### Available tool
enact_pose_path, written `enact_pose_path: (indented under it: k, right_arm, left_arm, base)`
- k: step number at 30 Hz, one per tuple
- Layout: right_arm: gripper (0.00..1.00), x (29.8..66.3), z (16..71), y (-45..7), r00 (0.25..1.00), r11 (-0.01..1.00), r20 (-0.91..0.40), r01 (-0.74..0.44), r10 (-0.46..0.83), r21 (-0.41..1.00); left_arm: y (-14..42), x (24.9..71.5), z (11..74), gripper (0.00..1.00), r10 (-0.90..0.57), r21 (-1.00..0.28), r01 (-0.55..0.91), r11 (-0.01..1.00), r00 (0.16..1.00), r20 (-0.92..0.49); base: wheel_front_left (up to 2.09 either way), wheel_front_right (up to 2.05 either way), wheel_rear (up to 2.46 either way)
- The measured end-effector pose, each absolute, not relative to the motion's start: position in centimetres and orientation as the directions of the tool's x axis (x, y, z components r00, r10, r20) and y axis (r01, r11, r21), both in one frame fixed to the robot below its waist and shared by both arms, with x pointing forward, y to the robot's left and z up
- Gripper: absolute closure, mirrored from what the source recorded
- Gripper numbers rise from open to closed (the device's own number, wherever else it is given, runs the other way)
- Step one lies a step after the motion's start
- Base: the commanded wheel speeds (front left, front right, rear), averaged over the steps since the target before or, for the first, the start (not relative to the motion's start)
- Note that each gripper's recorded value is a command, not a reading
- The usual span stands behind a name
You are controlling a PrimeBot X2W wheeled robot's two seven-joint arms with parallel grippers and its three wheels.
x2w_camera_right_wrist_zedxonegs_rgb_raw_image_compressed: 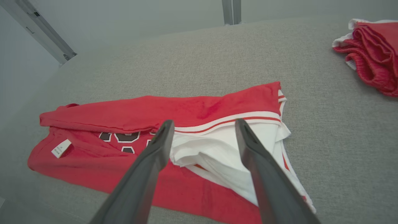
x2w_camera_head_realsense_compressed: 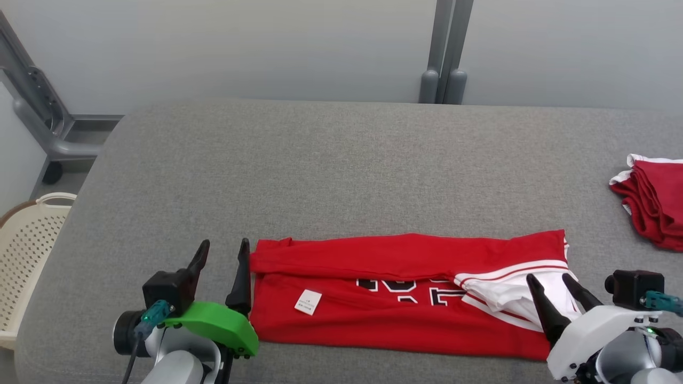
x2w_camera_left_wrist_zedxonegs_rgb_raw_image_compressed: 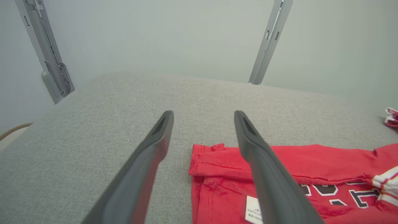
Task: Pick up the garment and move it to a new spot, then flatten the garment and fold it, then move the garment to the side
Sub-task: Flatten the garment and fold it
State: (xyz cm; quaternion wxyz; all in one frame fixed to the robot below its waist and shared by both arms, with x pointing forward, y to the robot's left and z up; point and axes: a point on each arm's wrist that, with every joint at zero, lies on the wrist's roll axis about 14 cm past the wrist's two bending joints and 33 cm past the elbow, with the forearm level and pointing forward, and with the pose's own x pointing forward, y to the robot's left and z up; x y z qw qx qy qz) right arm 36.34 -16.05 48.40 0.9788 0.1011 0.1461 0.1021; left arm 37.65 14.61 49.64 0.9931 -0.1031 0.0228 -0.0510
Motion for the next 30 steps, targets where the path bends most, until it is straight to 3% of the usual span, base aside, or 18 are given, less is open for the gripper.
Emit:
enact_pose_path:
  k: [17, 30]
  right_arm:
    - [0.00, 37.2, 50.3, -16.3, 0.993, 0.958, -0.037, -0.097, 0.111, 0.272]
    - [0.00, 37.3, 49.3, -14.6, 0.989, 0.975, 0.005, -0.148, 0.149, 0.168]
  left_arm:
    - [19.5, 33.3, 51.7, 0.00, 0.074, -0.272, -0.047, 0.961, 0.993, 0.090]
    - [19.7, 31.4, 48.0, 0.00, 0.047, -0.217, -0.045, 0.975, 0.999, 0.008]
  base:
    - [0.00, 0.00, 0.00]
    - [0.00, 0.00, 0.00]
